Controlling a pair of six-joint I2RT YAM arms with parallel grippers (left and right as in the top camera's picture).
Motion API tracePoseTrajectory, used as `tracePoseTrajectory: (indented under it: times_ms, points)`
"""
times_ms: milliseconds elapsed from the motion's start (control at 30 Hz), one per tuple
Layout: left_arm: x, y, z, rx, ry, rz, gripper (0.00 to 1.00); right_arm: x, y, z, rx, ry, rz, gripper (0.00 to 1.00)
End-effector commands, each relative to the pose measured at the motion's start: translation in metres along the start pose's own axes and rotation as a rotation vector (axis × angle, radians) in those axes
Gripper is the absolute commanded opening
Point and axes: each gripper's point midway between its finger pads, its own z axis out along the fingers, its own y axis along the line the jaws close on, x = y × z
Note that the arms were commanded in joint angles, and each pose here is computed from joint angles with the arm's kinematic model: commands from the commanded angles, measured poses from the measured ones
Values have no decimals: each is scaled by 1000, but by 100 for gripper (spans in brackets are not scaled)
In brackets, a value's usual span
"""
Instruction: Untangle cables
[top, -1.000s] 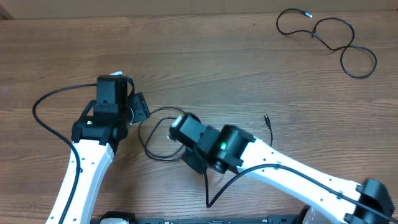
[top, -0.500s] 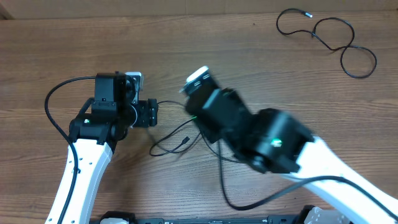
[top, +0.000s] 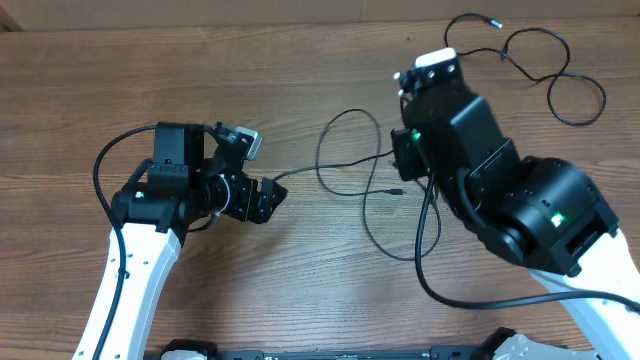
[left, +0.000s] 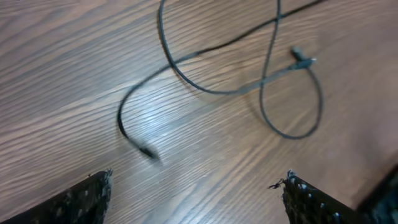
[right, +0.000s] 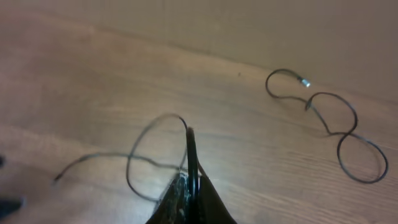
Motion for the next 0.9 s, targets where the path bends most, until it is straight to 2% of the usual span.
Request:
tracePoseTrajectory:
  times_ms: [0,133,333,400,533,667,767,833,867]
  points:
    - [-9,-19,-7,101,-31,53,89,-39,-10,-28,-10,-138,56,4]
    - [-4,-32,-9,172,-19,79,89,-63,-16,-52,-30,-226,98,4]
    - [2,-36,-5,189,11,62,90,-64,-18,-57,-32,-229,100,4]
    - [-1,-37,-2,192,13,-19,92,-63,-18,-57,-31,-223,97,4]
    - [-19,-37,8,212,-2,-314,93,-63,-15,-57,-51,-220,95,4]
    - [-33,-44,28,254,-7,-378,92,-61,-5,-57,-109,-209,88,4]
    - [-38,-54,57,284,11,-288,93,-60,0,-58,-139,-204,84,4]
    - [-39,-64,81,311,11,-144,100,-60,3,-58,-154,-201,82,3]
    - [-40,-67,96,317,4,-46,100,-59,5,-58,-164,-198,80,4]
